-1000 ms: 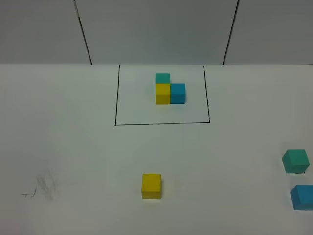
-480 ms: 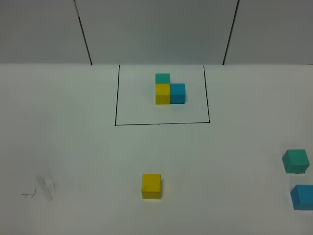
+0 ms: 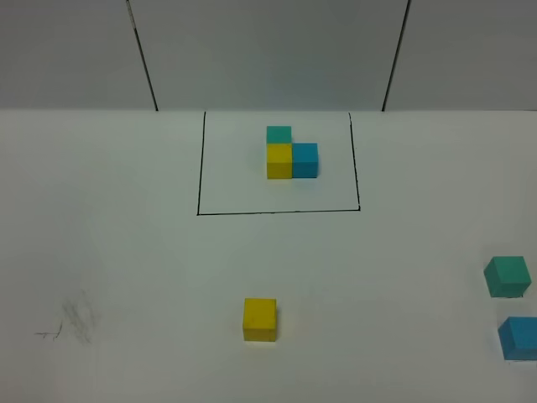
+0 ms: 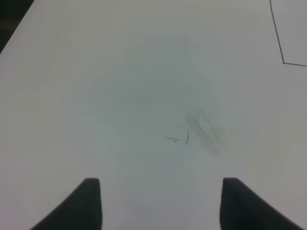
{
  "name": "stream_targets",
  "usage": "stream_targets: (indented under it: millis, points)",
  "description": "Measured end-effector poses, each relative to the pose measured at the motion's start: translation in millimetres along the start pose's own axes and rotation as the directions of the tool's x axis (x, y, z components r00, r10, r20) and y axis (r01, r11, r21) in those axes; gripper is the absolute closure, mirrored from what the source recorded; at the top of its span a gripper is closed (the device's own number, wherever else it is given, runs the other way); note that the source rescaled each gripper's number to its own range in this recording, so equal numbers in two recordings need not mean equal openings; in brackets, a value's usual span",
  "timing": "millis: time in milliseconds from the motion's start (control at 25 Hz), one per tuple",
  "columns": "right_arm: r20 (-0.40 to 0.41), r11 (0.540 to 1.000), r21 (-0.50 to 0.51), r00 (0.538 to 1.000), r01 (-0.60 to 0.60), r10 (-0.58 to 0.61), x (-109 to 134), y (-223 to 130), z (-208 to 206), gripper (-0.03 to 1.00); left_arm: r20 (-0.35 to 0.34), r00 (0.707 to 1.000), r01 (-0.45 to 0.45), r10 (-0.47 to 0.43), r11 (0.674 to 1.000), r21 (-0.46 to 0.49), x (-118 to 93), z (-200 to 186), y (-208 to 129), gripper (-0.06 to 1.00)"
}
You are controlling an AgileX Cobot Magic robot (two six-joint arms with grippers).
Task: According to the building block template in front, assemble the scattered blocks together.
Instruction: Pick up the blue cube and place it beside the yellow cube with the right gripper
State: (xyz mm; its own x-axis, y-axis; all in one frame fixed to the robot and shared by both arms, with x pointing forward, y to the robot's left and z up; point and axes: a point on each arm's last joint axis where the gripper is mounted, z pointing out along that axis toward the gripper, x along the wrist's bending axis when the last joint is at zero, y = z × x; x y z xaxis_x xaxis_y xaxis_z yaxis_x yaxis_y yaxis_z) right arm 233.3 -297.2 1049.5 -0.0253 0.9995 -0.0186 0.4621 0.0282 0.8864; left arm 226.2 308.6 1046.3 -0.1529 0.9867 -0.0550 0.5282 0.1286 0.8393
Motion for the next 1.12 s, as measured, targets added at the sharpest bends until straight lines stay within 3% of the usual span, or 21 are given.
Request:
stream_targets:
  millis: [280,400,520,720,800,960,1120]
  points:
    - [-0.014,1.0,0.0,1.0,-0.013,0.013,1,0,0,0.97,0.0,1.0,0.001,-0.001,1.0,0.0,0,0,0,0.82]
    - [-0.015,0.996,-0.005,0.996,-0.085,0.085,1,1,0,0.91,0.0,1.0,0.001,-0.001,1.0,0.0,0,0,0,0.83]
    - [-0.026,0.991,0.023,0.991,-0.133,0.134,2,4,3,0.72,0.0,1.0,0.001,-0.001,1.0,0.0,0,0,0,0.83]
    - [-0.024,0.979,0.168,0.992,-0.117,0.123,2,33,24,0.22,0.0,1.0,0.001,-0.001,1.0,-0.001,0,0,0,0.83]
    - [-0.019,0.968,0.221,0.992,-0.116,0.123,2,47,38,0.1,0.0,1.0,0.001,-0.001,1.0,-0.001,0,0,0,0.83]
    - [-0.008,0.947,0.299,0.992,-0.119,0.127,0,72,77,0.07,0.0,1.0,0.001,-0.001,1.0,-0.001,0,0,0,0.83]
    - [-0.006,0.895,0.434,0.993,-0.106,0.121,1,80,123,0.1,0.0,1.0,0.001,-0.001,1.0,-0.001,0,0,0,0.83]
